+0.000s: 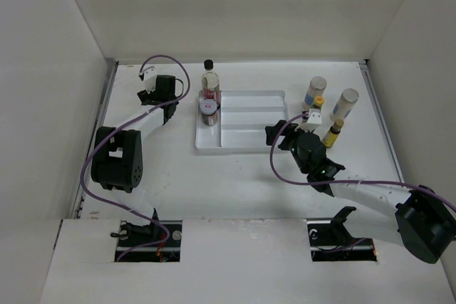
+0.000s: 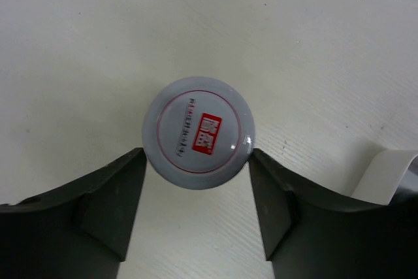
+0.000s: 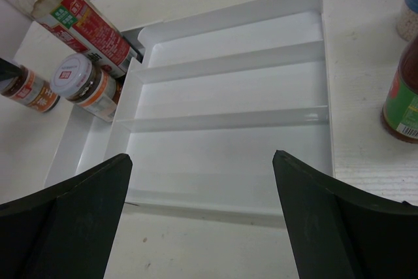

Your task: Organize the condiment bottles

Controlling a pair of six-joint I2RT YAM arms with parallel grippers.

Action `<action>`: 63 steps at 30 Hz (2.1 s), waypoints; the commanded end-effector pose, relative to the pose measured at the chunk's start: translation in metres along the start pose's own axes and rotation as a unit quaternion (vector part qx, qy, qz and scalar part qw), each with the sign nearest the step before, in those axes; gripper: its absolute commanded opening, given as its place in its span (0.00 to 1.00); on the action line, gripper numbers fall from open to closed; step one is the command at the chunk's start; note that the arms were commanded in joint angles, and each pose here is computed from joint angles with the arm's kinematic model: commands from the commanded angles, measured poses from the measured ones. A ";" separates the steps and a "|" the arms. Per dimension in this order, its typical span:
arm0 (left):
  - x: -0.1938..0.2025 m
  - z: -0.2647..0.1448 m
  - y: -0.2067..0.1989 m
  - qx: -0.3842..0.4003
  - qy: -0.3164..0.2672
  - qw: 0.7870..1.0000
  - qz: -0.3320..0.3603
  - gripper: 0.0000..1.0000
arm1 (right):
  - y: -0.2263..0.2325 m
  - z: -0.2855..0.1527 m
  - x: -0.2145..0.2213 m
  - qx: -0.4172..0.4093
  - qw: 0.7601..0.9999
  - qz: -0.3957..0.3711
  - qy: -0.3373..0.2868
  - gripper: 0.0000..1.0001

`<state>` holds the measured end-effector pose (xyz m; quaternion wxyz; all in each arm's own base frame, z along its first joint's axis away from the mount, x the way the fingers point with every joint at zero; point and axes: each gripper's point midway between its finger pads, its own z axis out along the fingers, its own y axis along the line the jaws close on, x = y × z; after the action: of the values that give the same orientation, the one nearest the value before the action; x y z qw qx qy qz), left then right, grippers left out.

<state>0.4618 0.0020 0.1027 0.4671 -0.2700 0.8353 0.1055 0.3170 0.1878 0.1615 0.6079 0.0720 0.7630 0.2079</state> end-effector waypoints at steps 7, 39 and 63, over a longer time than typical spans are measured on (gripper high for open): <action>-0.036 0.005 0.005 -0.004 -0.045 0.998 -0.039 0.46 | 0.016 0.002 -0.022 -0.024 0.999 0.021 -0.032 0.96; 0.006 -0.059 -0.010 0.035 -0.049 0.998 -0.012 0.69 | 0.020 0.000 -0.025 -0.030 0.999 0.023 -0.035 0.96; -0.044 -0.129 -0.019 0.102 -0.123 0.987 -0.035 0.40 | 0.019 -0.001 -0.024 -0.030 0.999 0.024 -0.035 0.96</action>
<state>0.3958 -0.0411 0.1311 0.5047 -0.2233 0.8294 0.0863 0.3169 0.1879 0.1618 0.6080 0.0718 0.7628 0.2083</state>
